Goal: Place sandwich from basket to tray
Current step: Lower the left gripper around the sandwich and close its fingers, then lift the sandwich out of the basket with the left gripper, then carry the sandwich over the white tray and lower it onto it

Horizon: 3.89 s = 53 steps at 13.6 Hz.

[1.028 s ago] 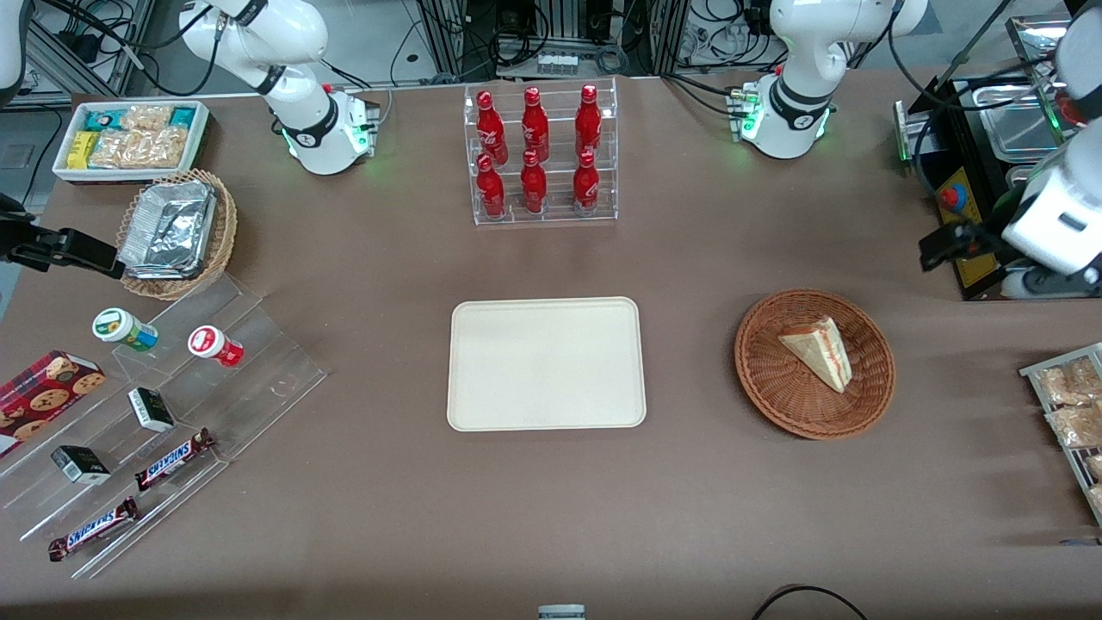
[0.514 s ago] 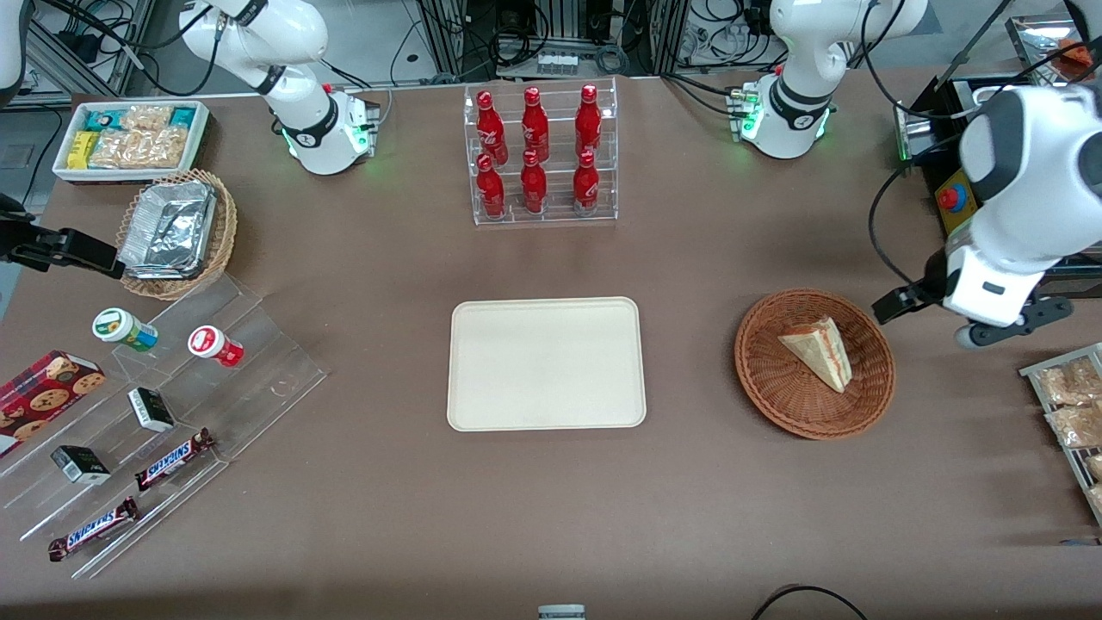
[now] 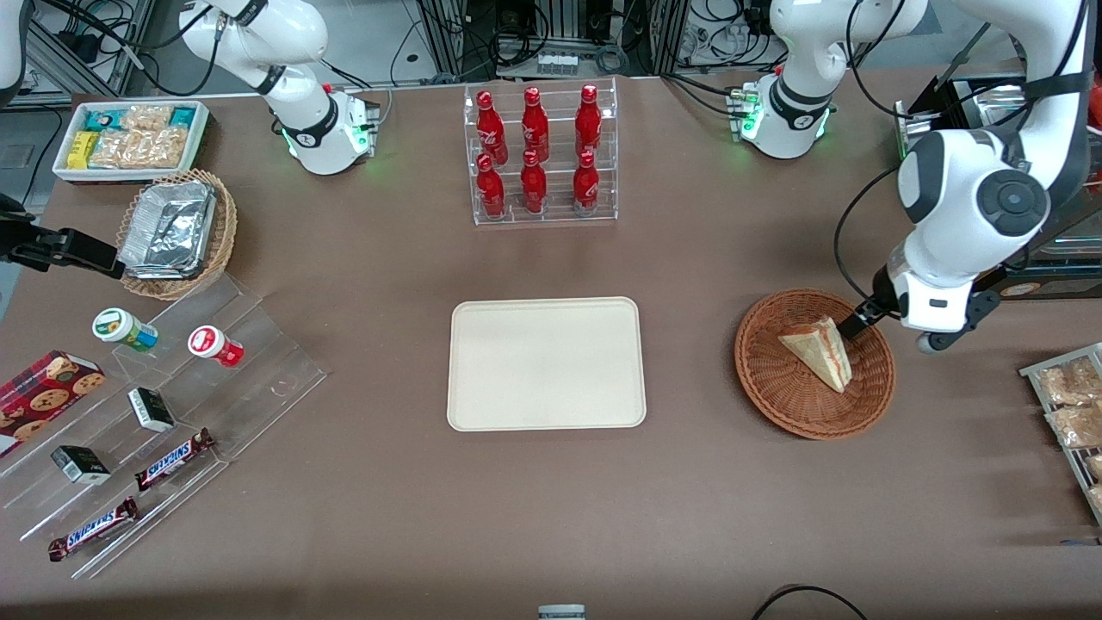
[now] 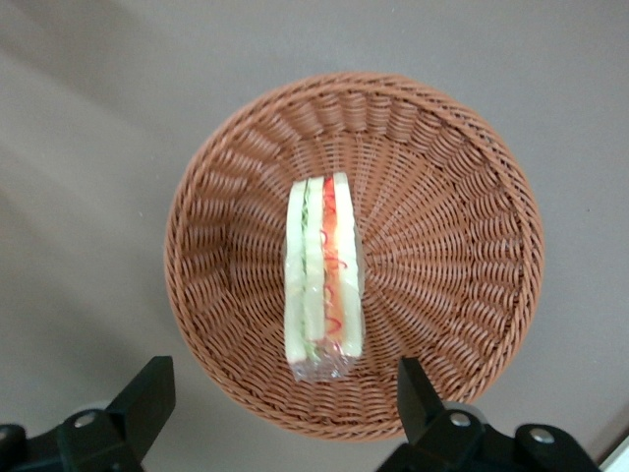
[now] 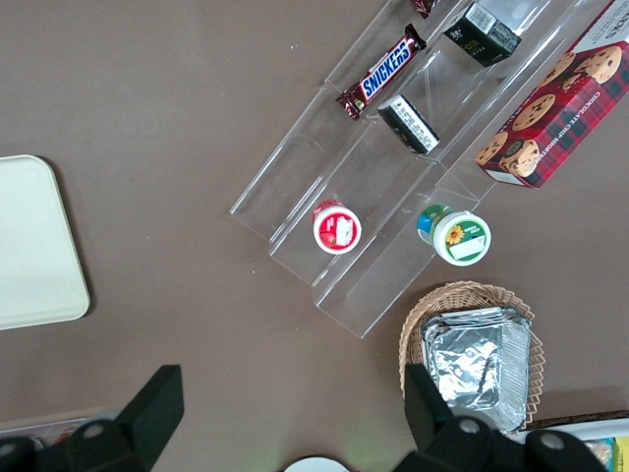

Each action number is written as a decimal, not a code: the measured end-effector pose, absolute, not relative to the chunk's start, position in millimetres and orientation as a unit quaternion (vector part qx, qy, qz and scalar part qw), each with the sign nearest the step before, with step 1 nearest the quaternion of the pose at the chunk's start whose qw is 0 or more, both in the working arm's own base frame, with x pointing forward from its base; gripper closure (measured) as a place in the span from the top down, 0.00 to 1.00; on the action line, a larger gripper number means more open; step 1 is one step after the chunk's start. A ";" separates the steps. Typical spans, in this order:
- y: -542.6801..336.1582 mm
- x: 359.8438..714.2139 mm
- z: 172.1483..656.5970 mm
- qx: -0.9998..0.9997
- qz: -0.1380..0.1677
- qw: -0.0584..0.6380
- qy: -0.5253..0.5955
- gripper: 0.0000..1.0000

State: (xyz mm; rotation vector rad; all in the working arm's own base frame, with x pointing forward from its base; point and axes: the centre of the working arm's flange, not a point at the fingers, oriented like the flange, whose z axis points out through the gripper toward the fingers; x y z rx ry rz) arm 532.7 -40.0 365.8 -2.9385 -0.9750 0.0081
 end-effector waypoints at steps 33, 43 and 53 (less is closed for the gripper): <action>-94.9 550.8 372.7 -0.963 0.046 0.040 -0.261 0.18; -349.2 489.0 380.6 -0.997 0.046 0.019 -0.063 0.18; -495.2 509.2 264.0 -0.999 0.038 -0.005 -0.016 0.18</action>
